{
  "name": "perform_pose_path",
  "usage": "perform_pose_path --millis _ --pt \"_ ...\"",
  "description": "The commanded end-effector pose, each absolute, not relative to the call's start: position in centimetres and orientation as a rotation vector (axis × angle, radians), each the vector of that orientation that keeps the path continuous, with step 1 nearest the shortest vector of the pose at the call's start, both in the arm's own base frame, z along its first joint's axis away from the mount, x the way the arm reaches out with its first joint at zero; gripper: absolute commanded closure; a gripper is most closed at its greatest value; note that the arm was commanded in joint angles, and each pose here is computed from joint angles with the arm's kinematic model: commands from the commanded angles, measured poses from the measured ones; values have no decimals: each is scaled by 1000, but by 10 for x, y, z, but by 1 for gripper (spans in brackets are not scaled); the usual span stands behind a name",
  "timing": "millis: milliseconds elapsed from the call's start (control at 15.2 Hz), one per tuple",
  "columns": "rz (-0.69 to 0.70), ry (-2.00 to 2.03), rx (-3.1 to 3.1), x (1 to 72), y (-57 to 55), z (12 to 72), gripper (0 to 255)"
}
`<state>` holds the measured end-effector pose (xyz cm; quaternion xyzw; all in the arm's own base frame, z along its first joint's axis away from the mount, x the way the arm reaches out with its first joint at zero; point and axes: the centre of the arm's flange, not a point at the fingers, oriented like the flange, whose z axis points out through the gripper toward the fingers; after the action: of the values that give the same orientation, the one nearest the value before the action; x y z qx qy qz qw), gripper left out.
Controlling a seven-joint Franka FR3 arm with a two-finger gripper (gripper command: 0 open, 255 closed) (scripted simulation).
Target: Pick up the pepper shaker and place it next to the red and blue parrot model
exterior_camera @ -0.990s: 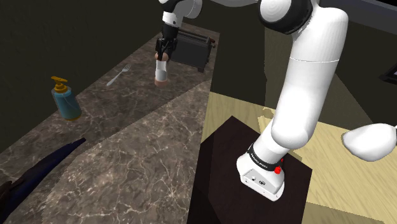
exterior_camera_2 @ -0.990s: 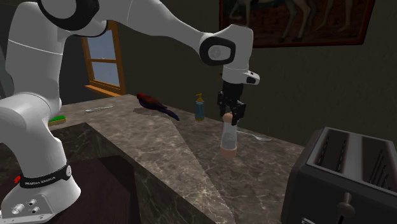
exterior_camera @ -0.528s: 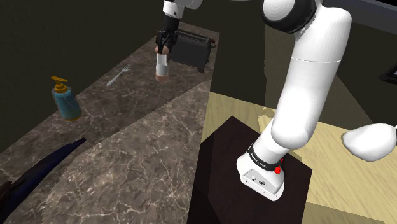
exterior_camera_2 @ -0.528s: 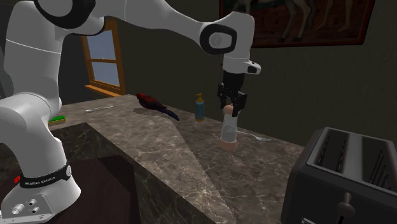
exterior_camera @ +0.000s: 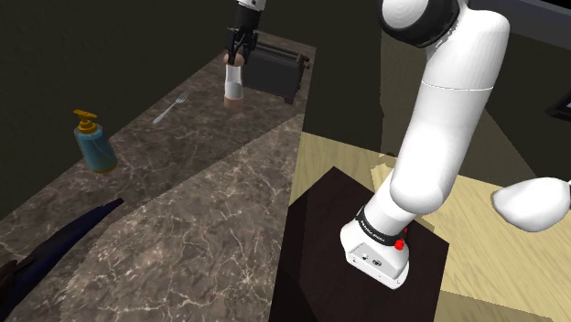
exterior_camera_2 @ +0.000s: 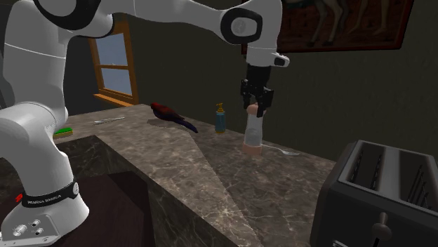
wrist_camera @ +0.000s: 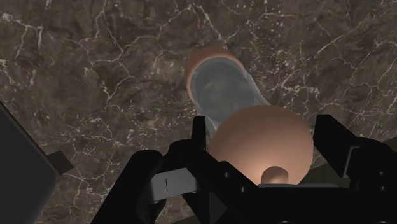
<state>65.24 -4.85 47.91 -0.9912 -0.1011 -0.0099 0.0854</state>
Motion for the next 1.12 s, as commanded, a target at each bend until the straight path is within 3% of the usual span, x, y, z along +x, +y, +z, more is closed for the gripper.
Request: perform_pose_path --millis 0,1056 --pt "-29 -301 -2955 653 -48 489 255" --pt "-29 -301 -2955 653 -48 574 255"
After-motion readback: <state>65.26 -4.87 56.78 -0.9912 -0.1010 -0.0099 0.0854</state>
